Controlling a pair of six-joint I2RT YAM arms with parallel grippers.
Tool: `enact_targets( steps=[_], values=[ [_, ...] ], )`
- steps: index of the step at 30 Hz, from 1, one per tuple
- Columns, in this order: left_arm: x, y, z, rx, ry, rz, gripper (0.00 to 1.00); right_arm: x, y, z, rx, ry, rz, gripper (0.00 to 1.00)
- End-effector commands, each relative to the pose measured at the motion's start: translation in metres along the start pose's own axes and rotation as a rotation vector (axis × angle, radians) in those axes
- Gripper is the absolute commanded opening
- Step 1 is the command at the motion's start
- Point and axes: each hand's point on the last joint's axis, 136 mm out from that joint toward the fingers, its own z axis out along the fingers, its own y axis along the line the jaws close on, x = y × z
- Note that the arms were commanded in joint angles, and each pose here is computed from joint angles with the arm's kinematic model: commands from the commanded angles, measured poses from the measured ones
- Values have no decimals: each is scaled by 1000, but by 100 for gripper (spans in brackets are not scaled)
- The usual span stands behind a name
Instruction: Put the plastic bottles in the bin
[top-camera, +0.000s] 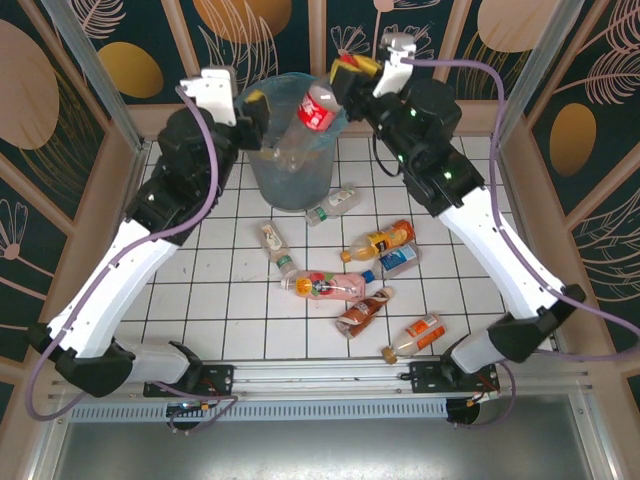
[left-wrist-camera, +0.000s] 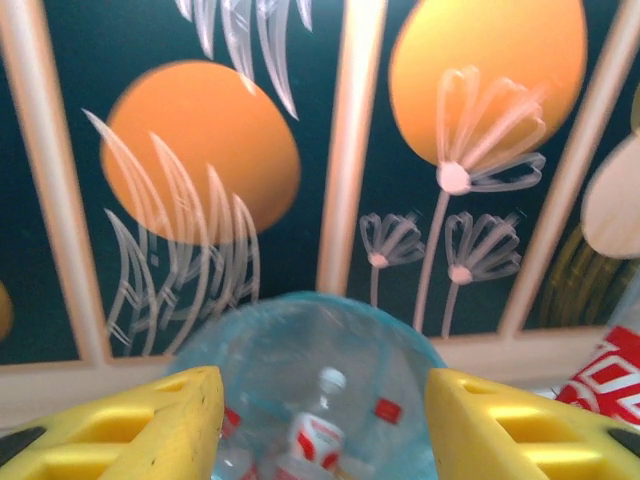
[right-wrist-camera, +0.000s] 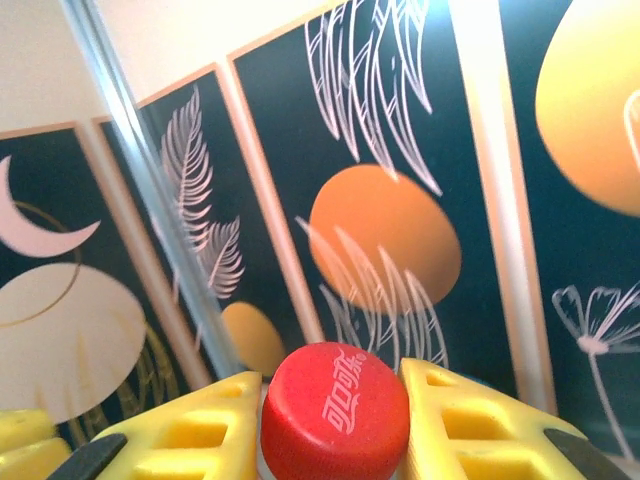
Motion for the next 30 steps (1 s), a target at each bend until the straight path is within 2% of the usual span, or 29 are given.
enact_targets(
  steps=[1,4,7,14,24,30],
  values=[
    [-35,22,5,-75,-77,23,56,-12,-10,25,85,-58,-91,0],
    [-33,29,19,-94,-67,19,56,-8,-16,55,132,-76,-176,0],
    [-19,29,25,-91,-46,27,56,12,-28,88,180,-59,-265,0],
    [15,37,20,-101,-25,69,56,99,-57,140,169,122,-308,0],
    [54,48,15,-126,15,99,56,230,-77,151,65,444,-258,0],
    [64,46,18,-107,31,101,57,291,-81,147,7,564,-248,0]
  ],
)
